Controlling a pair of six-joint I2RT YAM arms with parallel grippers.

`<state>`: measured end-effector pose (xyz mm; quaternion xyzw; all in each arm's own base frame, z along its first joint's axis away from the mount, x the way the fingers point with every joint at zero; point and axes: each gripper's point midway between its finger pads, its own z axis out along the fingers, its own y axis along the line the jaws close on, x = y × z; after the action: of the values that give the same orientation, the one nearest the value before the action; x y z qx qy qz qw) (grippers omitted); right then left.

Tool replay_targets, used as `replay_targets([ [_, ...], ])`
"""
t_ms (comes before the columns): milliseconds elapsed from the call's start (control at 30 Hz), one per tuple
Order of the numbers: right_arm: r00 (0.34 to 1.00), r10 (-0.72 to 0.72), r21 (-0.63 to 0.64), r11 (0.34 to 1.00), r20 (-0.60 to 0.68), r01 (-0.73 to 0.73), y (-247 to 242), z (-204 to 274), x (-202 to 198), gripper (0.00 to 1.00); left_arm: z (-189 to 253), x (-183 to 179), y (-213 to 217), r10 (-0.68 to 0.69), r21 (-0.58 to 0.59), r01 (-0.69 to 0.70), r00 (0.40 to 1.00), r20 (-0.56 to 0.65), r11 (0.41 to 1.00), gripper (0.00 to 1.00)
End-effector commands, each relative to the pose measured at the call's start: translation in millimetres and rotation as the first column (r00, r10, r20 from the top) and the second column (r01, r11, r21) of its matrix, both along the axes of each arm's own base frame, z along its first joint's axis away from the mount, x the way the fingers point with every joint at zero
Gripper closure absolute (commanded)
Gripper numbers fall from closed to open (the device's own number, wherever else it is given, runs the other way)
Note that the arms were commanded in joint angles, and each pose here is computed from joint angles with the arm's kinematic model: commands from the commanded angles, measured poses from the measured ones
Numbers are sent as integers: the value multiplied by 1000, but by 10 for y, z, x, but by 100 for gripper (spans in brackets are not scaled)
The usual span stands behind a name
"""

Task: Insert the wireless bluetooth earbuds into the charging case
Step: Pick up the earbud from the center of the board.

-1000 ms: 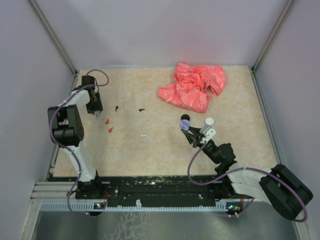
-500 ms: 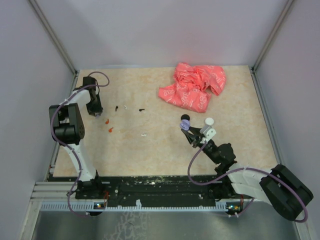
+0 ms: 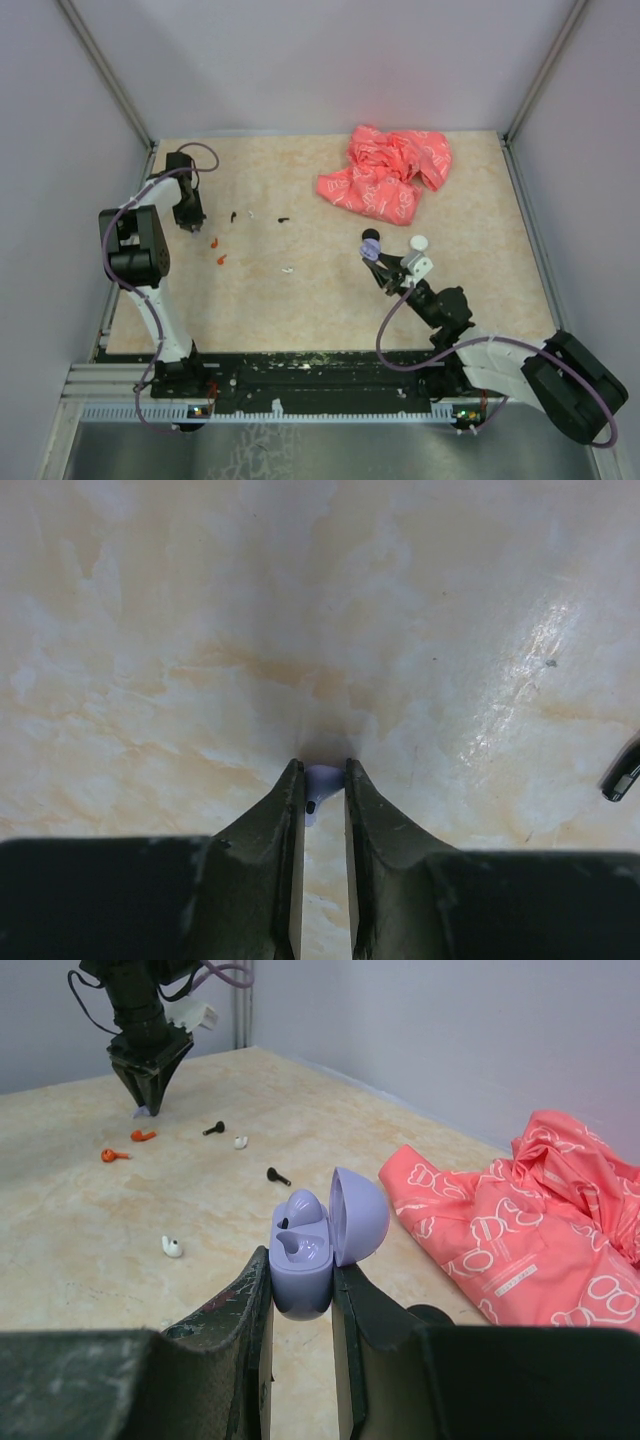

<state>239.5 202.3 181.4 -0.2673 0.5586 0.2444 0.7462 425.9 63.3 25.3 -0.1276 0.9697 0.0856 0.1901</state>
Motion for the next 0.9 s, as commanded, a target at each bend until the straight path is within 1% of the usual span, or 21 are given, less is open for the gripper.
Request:
replay_targets([
  [0, 998, -8, 34, 999, 56, 6, -28, 177, -23, 100, -170, -179, -42, -3, -34, 0, 995, -97, 999, 80],
  [167, 998, -14, 32, 999, 58, 12, -45, 184, -25, 100, -111, -224, -197, -33, -98, 25, 996, -79, 995, 84],
  [367, 998, -4, 37, 999, 66, 2, -41, 233, -50, 100, 234, -182, -435, -86, -125, 90, 995, 43, 988, 84],
  [567, 997, 11, 37, 999, 72, -14, -19, 257, -67, 100, 623, -212, -862, -165, -131, 188, 972, 168, 973, 84],
  [700, 997, 19, 38, 999, 74, -22, 3, 267, -67, 100, 920, -258, -1200, -206, -157, 258, 936, 286, 953, 84],
  [767, 997, 23, 41, 999, 77, -26, 9, 278, -68, 100, 1070, -296, -1408, -229, -181, 308, 905, 359, 934, 84],
  [867, 996, 27, 45, 999, 82, -31, 25, 312, -59, 100, 1308, -390, -1745, -260, -230, 400, 846, 466, 887, 83],
])
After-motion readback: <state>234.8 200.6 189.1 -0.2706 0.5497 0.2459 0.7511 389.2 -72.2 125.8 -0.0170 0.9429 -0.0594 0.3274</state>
